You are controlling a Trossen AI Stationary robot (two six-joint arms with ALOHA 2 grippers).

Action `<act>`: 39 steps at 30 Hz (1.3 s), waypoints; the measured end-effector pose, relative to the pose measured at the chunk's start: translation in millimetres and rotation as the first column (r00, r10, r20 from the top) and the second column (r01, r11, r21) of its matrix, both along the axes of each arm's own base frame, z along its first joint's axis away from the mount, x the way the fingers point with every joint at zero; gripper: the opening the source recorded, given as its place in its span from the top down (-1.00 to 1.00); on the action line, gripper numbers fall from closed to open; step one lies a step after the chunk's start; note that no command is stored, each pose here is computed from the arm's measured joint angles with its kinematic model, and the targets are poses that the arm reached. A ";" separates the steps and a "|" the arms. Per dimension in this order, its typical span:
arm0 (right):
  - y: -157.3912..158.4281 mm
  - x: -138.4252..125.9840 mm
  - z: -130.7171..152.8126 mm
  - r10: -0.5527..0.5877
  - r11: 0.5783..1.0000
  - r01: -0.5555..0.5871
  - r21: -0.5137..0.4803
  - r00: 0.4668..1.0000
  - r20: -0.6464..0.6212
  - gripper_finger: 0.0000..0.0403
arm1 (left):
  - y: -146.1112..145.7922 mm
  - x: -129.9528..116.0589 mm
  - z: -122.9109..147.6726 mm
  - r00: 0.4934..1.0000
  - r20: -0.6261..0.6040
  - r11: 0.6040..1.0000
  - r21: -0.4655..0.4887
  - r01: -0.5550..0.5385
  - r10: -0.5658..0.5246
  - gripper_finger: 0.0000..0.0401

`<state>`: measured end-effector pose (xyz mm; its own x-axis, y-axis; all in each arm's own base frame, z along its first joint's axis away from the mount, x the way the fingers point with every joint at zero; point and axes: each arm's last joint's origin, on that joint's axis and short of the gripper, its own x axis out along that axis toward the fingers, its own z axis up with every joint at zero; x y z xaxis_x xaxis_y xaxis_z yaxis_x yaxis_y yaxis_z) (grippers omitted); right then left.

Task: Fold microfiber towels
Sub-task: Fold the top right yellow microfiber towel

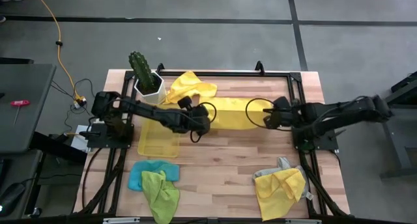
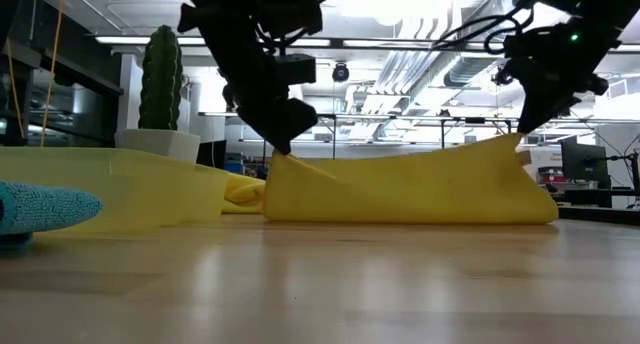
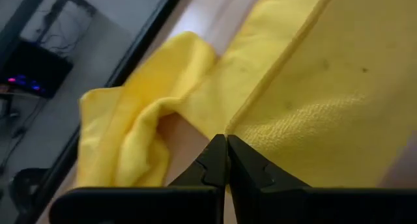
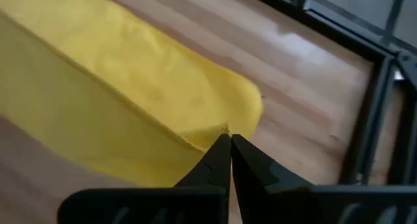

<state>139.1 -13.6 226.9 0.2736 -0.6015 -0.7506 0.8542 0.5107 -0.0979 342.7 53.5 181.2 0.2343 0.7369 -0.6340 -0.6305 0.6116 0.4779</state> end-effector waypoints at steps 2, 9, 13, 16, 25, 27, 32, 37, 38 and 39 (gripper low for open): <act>-4.7 0.5 -0.6 -0.016 1.000 0.016 -0.007 1.000 -0.016 1.00 | 5.5 -0.9 0.0 1.000 0.004 1.000 0.001 -0.021 0.021 1.00; -18.0 4.8 -4.7 -0.052 0.999 0.053 0.006 0.996 -0.066 1.00 | 21.4 -3.5 0.4 0.997 0.014 0.997 0.004 -0.071 0.071 1.00; -25.3 10.7 -10.3 -0.058 0.998 0.060 0.015 0.992 -0.110 1.00 | 29.9 -1.0 -7.0 0.995 0.016 0.996 0.007 -0.094 0.094 1.00; -30.6 15.8 -14.7 -0.072 0.997 0.074 0.012 0.989 -0.132 1.00 | 35.2 5.0 -23.2 0.996 -0.008 0.996 0.014 -0.093 0.093 1.00; -46.2 24.4 -27.1 -0.111 0.994 0.113 -0.005 0.970 -0.215 1.00 | 47.5 17.4 -48.8 0.996 -0.032 0.994 0.085 -0.075 0.078 1.00; -49.9 24.9 -29.7 -0.124 0.992 0.127 -0.005 0.964 -0.236 1.00 | 50.7 19.1 -46.8 0.996 -0.006 0.992 0.097 -0.083 0.084 1.00; -55.4 26.7 -33.3 -0.141 0.990 0.141 -0.021 0.956 -0.259 1.00 | 61.3 16.1 -46.8 0.994 -0.002 0.989 0.097 -0.112 0.113 1.00; -57.9 27.3 -33.3 -0.154 0.988 0.153 -0.024 0.957 -0.246 1.00 | 76.1 15.6 -46.4 0.993 0.054 0.994 0.021 -0.104 0.103 0.99; -57.9 27.4 -33.2 -0.154 0.988 0.153 -0.024 0.957 -0.245 1.00 | 78.8 15.5 -46.4 0.993 0.062 0.995 0.006 -0.096 0.095 0.99; -58.0 27.7 -33.2 -0.154 0.988 0.153 -0.024 0.958 -0.242 1.00 | 81.4 15.2 -46.3 0.994 0.065 0.996 -0.003 -0.091 0.091 0.98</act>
<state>166.8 -71.6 193.7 -0.0121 -0.6263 -0.7795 0.8726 0.3741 -0.3141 357.9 134.9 134.9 0.2069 0.7571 -0.6196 -0.7135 0.5501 0.4339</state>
